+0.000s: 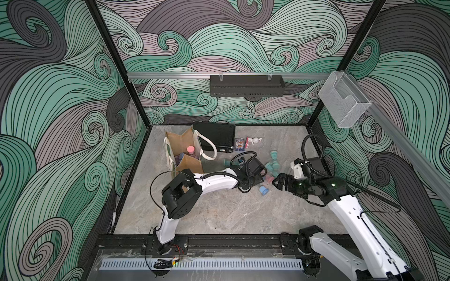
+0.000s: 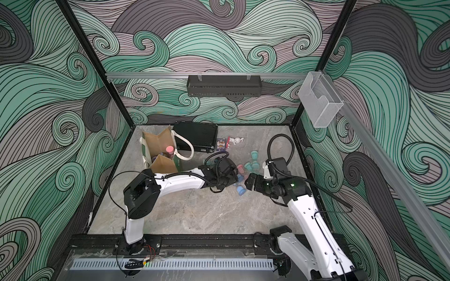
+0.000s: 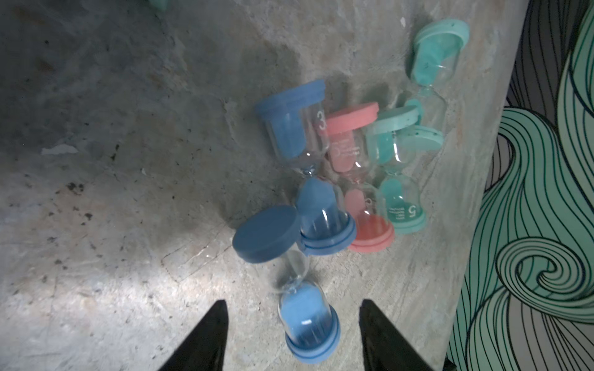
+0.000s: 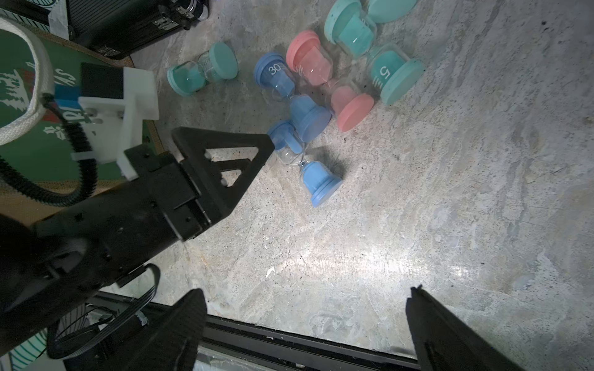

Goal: Put the hourglass into the canvas bag
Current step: Pick up the hourglass from the center of the board.

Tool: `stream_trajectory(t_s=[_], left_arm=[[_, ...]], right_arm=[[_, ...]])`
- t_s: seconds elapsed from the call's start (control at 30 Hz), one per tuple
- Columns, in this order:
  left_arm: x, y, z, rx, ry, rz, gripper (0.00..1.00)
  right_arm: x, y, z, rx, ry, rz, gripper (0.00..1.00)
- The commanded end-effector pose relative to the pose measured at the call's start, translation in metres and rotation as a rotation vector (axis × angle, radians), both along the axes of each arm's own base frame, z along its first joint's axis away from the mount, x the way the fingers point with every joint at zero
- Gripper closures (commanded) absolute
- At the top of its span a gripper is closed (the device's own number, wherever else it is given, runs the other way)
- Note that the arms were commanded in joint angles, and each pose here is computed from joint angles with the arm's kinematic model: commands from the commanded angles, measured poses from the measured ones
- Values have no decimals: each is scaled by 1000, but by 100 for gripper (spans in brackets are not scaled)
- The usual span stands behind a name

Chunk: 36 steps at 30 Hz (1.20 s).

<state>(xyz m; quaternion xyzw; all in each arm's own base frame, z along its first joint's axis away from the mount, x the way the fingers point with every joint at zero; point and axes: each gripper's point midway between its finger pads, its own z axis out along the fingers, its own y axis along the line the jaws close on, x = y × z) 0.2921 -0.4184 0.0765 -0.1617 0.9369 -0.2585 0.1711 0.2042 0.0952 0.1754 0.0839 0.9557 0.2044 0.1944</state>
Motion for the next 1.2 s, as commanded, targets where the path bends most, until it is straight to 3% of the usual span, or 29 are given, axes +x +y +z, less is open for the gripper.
stream_trajectory(t_s=[0.0, 0.23, 0.67, 1.17], left_arm=[[11, -7, 8, -19, -20, 89, 37], [9, -7, -11, 15, 24, 157, 39], [5, -13, -40, 62, 81, 160, 42], [5, -8, -50, 139, 75, 158, 58]], right_arm=[[1, 2, -1, 25, -7, 31, 1], [3, 0, -1, 26, -14, 33, 0], [2, 8, -1, 74, 18, 35, 0], [4, 9, 4, 86, 14, 31, 0]])
